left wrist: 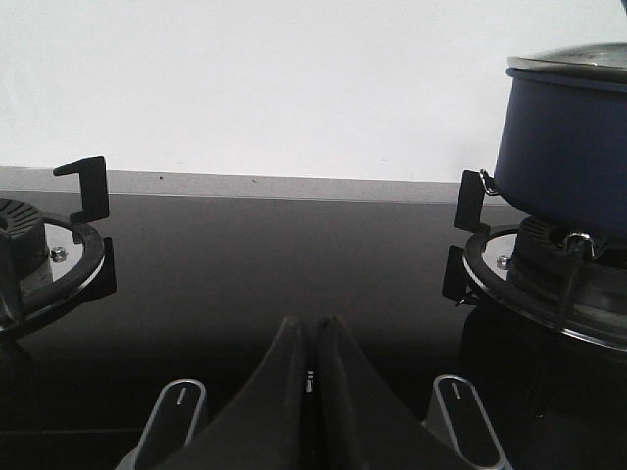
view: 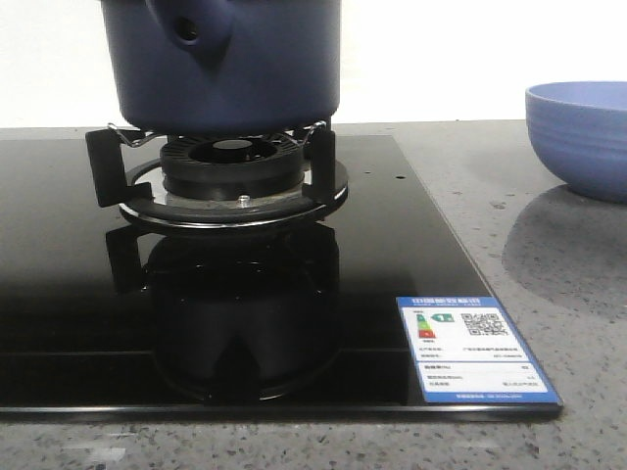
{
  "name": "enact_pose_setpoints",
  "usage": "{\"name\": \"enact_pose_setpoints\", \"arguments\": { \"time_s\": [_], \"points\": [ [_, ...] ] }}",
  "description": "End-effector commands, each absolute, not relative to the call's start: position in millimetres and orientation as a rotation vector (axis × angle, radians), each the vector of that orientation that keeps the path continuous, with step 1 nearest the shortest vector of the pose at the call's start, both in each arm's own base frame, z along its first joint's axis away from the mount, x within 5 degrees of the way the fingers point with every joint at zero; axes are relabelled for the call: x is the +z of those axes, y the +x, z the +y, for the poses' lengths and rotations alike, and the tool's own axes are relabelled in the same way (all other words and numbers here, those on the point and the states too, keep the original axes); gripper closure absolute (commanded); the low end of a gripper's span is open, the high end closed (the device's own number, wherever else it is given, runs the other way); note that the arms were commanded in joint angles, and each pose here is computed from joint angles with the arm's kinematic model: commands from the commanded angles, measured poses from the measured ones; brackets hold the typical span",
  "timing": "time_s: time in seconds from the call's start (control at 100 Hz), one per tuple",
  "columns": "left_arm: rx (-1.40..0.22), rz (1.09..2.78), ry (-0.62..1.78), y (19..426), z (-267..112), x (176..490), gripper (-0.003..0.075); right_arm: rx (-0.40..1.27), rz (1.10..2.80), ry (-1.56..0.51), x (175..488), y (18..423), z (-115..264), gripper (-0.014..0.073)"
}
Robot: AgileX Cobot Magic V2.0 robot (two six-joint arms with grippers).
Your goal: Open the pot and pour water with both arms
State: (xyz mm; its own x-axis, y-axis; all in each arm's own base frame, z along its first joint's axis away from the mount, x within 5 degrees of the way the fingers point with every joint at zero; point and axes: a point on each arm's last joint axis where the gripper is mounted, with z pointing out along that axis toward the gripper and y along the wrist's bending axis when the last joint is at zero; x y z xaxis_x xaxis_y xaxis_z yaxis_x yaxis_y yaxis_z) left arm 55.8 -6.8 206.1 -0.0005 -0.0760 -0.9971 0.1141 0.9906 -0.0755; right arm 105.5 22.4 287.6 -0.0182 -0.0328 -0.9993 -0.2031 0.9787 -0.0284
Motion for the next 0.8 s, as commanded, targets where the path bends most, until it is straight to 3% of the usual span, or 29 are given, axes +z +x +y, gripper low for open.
{"name": "enact_pose_setpoints", "arguments": {
  "time_s": [0.0,0.22,0.46,0.79],
  "points": [
    [-0.153,1.493,0.012,55,-6,203,0.0741,0.105,1.488,-0.120,296,102,15,0.0637],
    [-0.153,1.493,0.012,55,-6,203,0.0741,-0.003,1.532,0.033,254,79,-2,0.0637],
    [-0.153,1.493,0.012,55,-6,203,0.0741,0.005,1.528,0.093,205,64,-4,0.0637],
    [-0.153,1.493,0.012,55,-6,203,0.0741,-0.072,1.625,0.044,191,55,-5,0.0637]
  ]
}}
